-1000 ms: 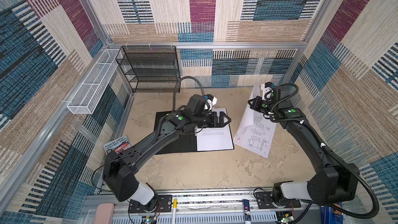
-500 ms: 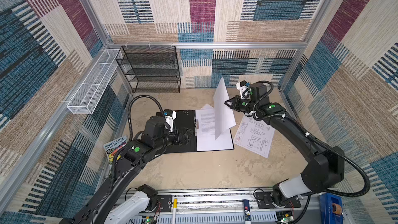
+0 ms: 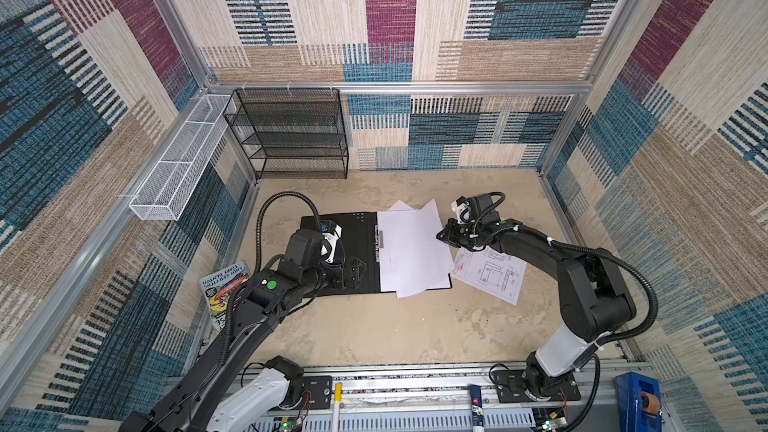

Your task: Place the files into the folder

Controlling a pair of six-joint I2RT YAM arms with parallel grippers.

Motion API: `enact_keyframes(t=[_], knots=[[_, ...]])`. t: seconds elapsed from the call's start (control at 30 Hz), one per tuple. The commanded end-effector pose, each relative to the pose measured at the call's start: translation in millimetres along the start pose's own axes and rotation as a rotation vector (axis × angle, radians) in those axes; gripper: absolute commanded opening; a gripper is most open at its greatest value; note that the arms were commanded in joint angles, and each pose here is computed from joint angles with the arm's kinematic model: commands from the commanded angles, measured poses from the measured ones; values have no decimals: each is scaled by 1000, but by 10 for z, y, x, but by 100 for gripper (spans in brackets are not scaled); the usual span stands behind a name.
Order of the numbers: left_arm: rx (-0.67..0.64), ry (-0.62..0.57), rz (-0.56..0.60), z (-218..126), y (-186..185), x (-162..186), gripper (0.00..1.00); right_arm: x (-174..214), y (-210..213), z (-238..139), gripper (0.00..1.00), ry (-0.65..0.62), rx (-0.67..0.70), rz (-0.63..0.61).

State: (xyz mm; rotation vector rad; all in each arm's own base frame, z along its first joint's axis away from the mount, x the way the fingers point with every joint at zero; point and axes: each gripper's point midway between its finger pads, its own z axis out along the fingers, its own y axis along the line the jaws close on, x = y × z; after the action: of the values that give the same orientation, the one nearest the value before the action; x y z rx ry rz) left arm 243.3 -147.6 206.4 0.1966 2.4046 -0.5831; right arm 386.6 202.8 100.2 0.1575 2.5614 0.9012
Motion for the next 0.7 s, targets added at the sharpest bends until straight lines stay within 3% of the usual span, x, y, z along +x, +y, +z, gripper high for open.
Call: enact_keyframes(t=[0.0,0.67], knots=[[36,6,21,8,-55,8,99,-114,-3,49,0,-64,-9,-26],[103,73,6,120,-136,108,99,-92,-102,232,0,-106,-30,94]])
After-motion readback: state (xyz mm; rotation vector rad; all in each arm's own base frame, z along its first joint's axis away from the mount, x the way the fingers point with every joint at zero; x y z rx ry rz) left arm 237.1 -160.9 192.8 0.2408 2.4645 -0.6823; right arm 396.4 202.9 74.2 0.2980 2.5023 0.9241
